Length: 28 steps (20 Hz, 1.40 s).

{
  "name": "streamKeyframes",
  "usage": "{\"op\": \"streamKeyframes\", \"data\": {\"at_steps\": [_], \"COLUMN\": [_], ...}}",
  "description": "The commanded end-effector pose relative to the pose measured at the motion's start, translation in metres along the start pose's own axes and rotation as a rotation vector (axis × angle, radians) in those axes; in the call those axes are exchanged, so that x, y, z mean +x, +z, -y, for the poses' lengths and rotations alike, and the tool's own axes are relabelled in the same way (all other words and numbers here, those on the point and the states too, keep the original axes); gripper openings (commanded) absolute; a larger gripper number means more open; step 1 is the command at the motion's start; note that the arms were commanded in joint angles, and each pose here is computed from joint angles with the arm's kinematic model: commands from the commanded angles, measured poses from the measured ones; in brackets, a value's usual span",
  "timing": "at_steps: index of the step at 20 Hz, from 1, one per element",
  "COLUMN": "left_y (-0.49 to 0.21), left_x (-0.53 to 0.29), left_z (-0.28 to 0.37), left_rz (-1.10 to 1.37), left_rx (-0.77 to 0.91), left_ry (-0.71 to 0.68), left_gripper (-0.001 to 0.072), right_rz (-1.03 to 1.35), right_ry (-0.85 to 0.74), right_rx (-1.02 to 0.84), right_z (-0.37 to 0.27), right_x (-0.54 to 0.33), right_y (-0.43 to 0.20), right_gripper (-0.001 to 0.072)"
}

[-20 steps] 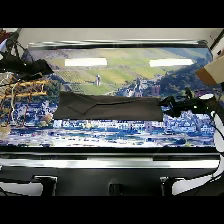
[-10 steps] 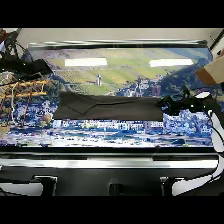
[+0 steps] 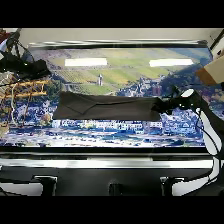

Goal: Fold the clothes and pants, and hang the long-sleeved shirts on hangers.

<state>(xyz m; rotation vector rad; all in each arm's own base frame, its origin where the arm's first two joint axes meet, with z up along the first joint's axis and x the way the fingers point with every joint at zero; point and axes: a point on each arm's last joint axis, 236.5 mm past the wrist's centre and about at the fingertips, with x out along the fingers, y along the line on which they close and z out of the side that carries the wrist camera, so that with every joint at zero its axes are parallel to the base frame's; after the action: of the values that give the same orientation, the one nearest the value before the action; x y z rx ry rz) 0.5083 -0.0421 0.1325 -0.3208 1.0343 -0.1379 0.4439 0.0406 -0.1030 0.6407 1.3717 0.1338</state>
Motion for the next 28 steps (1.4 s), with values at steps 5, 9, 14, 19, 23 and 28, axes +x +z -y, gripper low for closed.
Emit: {"op": "streamKeyframes", "data": {"at_steps": [5, 9, 14, 19, 23, 28], "left_y": [-0.058, -0.131, -0.22, -0.246, -0.265, -0.264], "left_x": [0.085, 0.168, 0.211, 0.226, 0.238, 0.231], "left_z": [0.094, 0.201, 0.31, 0.359, 0.391, 0.418], "left_rz": [-0.183, -0.267, -0.344, -0.29, -0.34, -0.369], "left_rx": [-0.084, -0.12, -0.212, -0.334, -0.39, -0.332], "left_ry": [-0.268, -0.382, -0.473, -0.52, -0.569, -0.627], "left_gripper": [0.0019, 0.0018, 0.0018, 0.0017, 0.0017, 0.0018], "right_rz": [0.087, 0.1, 0.094, 0.11, 0.172, 0.219], "right_ry": [0.018, 0.032, 0.0, -0.061, -0.068, -0.064], "right_rx": [-0.069, -0.078, -0.098, -0.133, -0.156, -0.153], "right_z": [-0.067, -0.094, -0.109, -0.111, -0.119, -0.121], "right_x": [-0.108, -0.151, -0.194, -0.235, -0.26, -0.263], "right_y": [0.022, 0.025, 0.015, -0.01, -0.018, -0.009], "right_gripper": [0.0029, 0.0029, 0.0029, 0.0029, 0.0029, 0.0029]}}
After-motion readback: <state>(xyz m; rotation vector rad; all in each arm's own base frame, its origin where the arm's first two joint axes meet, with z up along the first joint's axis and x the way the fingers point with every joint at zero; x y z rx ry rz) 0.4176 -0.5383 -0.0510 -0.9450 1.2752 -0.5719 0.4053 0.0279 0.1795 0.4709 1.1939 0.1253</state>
